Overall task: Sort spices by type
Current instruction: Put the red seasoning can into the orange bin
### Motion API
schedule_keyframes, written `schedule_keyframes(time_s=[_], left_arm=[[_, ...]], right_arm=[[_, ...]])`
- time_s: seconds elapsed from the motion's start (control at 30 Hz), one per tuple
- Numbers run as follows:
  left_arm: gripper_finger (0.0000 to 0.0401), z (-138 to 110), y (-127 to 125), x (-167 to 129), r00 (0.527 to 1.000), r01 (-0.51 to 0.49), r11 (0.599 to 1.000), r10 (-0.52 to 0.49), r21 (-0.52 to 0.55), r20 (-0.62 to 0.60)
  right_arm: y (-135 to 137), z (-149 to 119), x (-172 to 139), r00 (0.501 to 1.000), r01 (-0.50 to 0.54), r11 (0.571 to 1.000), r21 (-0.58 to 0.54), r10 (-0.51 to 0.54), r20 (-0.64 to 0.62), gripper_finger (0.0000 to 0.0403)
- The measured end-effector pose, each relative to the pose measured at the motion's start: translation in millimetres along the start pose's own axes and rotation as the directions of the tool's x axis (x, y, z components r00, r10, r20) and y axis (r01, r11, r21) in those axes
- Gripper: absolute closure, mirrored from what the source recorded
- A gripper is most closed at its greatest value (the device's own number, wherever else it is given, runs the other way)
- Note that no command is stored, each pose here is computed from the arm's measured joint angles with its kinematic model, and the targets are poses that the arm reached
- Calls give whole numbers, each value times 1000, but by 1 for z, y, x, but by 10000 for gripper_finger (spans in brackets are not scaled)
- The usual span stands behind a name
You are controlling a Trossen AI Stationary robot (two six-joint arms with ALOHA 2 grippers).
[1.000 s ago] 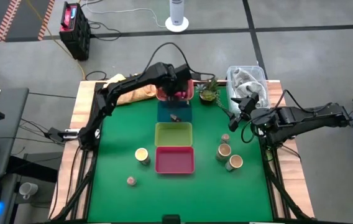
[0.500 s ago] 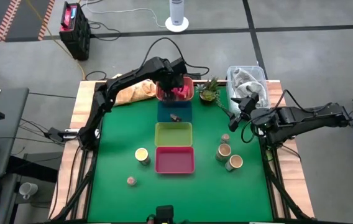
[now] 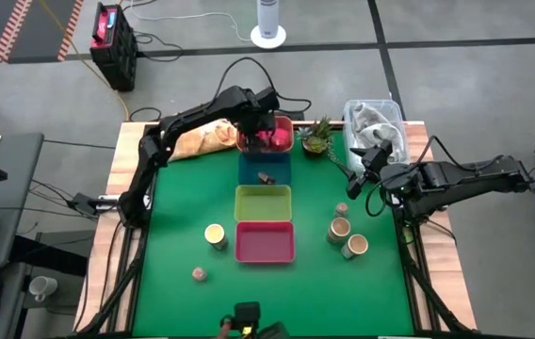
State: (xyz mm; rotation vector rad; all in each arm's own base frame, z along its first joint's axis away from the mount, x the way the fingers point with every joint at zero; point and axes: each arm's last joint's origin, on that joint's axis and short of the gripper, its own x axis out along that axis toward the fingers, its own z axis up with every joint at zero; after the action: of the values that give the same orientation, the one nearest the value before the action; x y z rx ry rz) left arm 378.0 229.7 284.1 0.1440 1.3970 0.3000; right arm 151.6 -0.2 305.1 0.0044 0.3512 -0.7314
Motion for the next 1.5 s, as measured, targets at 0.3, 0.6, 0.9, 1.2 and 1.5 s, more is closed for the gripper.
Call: schedule_keyframes(time_s=[0.3, 0.6, 0.9, 1.2, 1.5], left_arm=[[183, 3, -4, 6, 1000, -15, 999, 15, 31, -5], [178, -1, -2, 7, 993, -87, 996, 90, 35, -70], [157, -9, -9, 32, 985, -99, 995, 101, 22, -142], [140, -8, -7, 23, 985, -122, 992, 117, -27, -128], [114, -9, -10, 11, 985, -128, 989, 119, -67, -128]], right_arm=[[0, 0, 0, 1000, 0, 1000, 1, 0, 0, 88], [0, 0, 0, 1000, 0, 1000, 1, 0, 0, 88], [0, 0, 0, 1000, 1, 1000, 1, -1, 1, 88], [0, 0, 0, 1000, 0, 1000, 2, 0, 1, 88], [0, 0, 0, 1000, 0, 1000, 3, 0, 1, 88]])
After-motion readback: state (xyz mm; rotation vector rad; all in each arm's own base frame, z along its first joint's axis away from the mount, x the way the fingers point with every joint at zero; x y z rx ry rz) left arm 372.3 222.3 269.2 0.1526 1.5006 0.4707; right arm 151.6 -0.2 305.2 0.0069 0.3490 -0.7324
